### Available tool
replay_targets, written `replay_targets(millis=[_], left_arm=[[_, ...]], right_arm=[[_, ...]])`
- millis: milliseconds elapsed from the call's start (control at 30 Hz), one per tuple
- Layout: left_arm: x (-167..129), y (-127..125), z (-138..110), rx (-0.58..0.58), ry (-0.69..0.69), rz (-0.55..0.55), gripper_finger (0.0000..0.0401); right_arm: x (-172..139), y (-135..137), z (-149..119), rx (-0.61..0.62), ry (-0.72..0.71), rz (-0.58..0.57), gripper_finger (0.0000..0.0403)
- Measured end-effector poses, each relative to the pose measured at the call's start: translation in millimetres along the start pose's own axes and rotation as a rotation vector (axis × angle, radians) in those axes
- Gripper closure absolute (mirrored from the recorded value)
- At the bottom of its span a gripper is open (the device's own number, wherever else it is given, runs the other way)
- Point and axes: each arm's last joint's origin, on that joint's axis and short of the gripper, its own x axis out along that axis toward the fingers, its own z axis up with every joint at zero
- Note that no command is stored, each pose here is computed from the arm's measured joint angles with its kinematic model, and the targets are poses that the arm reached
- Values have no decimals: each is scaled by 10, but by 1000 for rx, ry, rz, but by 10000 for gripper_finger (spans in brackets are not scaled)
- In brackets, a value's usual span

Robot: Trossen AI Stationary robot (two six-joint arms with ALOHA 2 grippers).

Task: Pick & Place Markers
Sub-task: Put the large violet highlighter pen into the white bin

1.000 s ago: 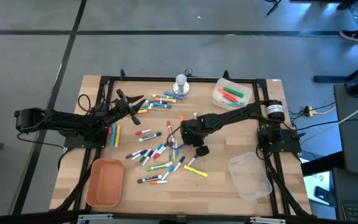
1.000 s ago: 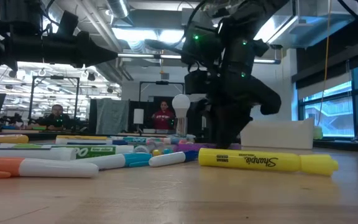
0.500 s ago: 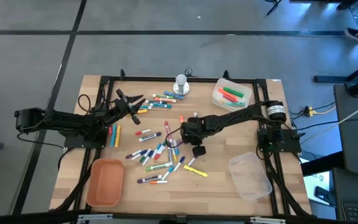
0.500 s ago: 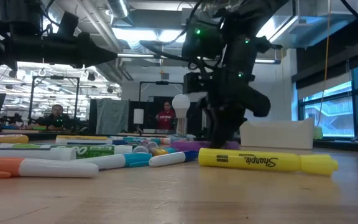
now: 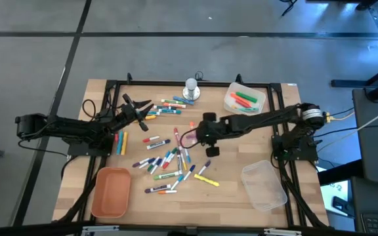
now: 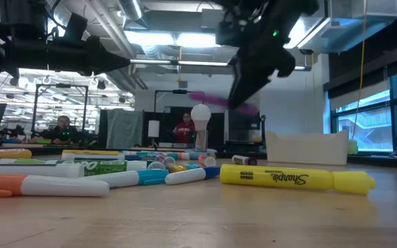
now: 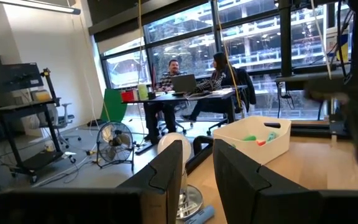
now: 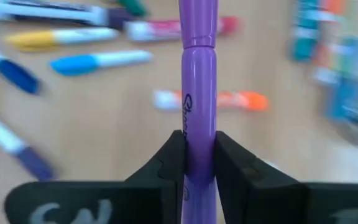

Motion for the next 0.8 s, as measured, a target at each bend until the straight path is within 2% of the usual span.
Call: replay_targets(millis=[100, 200, 333, 500, 700, 800], left_arm=[[0, 0, 0, 0, 0, 0, 315], [0, 0, 0, 0, 0, 0, 315], [0, 0, 0, 1, 0, 0, 315], [0, 0, 0, 2, 0, 0, 315], [0, 0, 0, 16, 0, 0, 315], [0, 0, 0, 18, 0, 0, 315]], right_arm=[[-182, -209, -146, 97, 100, -179, 341], [-308, -472, -351, 274, 217, -332, 341], [-314, -826, -591, 420, 355, -504, 341], [-121, -1160, -837, 527, 465, -493, 341], [30, -1236, -1136, 594, 571, -503, 338], [73, -1228, -1240, 607, 607, -500, 299]])
